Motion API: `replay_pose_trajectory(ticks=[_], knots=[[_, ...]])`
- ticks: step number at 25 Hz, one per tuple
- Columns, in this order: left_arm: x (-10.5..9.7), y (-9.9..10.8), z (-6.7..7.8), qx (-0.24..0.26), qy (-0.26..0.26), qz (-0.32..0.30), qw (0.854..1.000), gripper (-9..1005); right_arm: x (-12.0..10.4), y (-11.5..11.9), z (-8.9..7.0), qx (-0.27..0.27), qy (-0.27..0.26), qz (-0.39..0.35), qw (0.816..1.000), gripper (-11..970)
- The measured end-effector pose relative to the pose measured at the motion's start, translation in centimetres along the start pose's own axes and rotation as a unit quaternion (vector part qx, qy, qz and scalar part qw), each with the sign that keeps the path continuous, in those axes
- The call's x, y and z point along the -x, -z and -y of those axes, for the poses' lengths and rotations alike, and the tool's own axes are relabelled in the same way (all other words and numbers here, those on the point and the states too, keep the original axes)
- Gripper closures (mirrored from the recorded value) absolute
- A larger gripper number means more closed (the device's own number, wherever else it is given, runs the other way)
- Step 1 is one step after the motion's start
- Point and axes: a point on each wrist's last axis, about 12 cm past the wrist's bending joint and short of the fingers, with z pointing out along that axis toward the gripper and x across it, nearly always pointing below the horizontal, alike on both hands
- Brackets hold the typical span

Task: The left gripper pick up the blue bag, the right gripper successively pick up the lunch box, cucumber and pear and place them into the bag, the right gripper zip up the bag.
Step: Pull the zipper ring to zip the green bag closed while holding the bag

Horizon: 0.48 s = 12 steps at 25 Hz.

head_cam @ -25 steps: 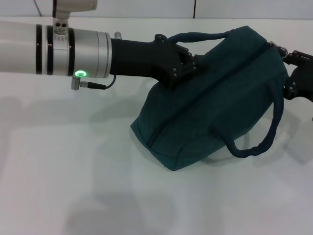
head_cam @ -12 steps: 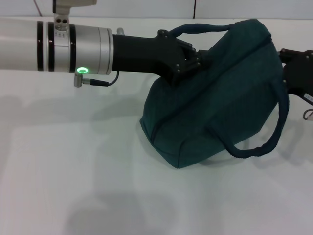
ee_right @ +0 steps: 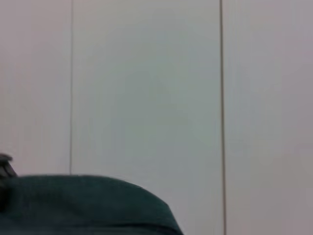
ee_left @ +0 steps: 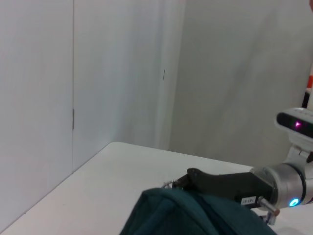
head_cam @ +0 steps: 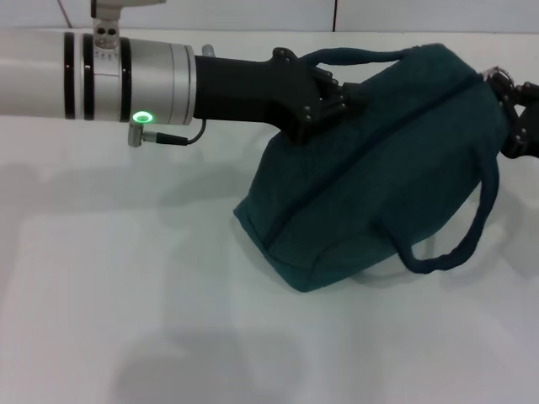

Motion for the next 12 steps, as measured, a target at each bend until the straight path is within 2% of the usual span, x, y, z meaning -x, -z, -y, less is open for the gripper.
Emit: replay_pose_trajectory(ticks=[12], knots=[[0.3,0.2,-0.3,0.006,-0.001,0.004,1.000,947,-1.3,0.5,0.7,-0.040,-0.013,-0.044,0.998,927]])
